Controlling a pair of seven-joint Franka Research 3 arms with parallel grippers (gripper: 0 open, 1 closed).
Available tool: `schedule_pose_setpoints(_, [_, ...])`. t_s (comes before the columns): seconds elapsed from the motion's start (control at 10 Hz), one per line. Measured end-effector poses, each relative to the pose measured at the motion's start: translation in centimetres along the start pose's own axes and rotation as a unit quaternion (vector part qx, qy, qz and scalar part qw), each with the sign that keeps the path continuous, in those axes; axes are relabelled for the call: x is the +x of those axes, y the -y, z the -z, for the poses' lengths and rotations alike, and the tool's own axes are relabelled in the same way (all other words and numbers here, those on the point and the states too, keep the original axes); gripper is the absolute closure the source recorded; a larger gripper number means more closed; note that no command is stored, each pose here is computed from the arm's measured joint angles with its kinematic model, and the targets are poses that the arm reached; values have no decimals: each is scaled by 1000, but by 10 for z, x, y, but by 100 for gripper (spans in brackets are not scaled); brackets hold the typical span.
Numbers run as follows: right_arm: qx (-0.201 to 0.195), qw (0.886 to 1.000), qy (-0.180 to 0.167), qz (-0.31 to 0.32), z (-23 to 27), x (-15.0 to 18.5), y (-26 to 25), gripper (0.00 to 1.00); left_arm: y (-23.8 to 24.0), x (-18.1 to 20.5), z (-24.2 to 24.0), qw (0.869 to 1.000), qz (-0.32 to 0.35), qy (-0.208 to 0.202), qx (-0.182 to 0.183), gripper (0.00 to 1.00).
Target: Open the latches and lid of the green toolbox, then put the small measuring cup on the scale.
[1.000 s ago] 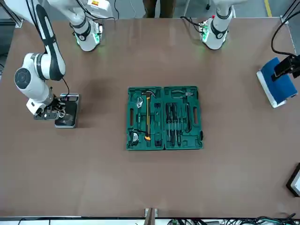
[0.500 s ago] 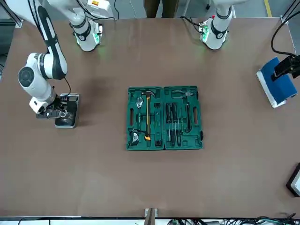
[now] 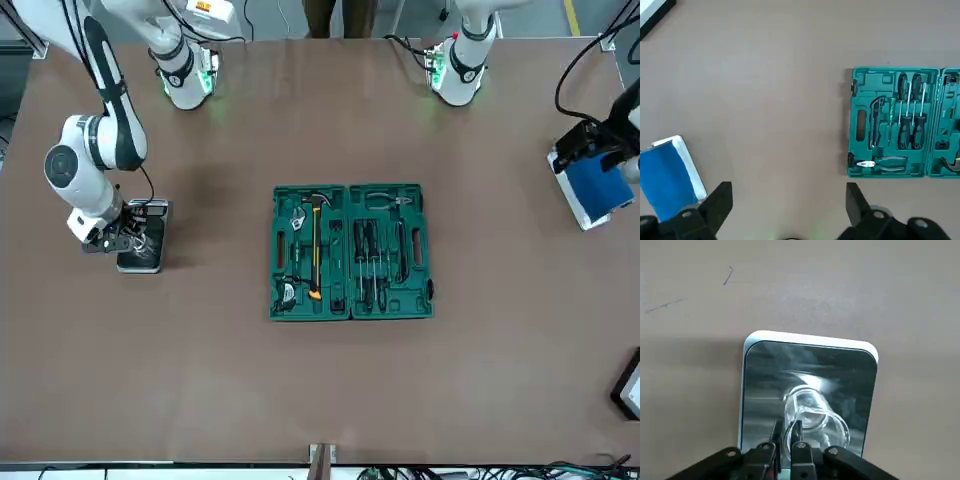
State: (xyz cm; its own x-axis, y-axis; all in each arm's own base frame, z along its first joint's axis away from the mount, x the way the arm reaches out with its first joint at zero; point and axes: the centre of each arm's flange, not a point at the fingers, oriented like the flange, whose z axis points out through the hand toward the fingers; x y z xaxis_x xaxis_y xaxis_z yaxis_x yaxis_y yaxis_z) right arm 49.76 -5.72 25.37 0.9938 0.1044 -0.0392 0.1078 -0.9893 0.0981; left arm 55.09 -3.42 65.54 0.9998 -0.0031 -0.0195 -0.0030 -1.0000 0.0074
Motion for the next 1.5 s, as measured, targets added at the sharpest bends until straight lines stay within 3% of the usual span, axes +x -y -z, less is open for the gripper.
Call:
schedule_pose_setpoints(0.3, [0,1000,0,1,0,0,1,81,-13,4,-8,1000,-10,7,-7,0])
schedule_pose_setpoints(0.4, [0,1000,1,1,0,0,1,71,-12,5,-10,1000,-10,10,-7,0])
schedule_pose_setpoints(0.6, [1,1000,14,2,1,0,1,63,-8,7,-13,1000,-6,12,-8,0])
schedule_pose_setpoints(1.3, [-7,999,38,-1,63,40,-9,56,-1,10,-17,1000,-2,15,1,0])
schedule_pose_setpoints(1.5, [-11,999,34,-6,103,58,-17,46,3,11,-17,1000,1,15,1,0])
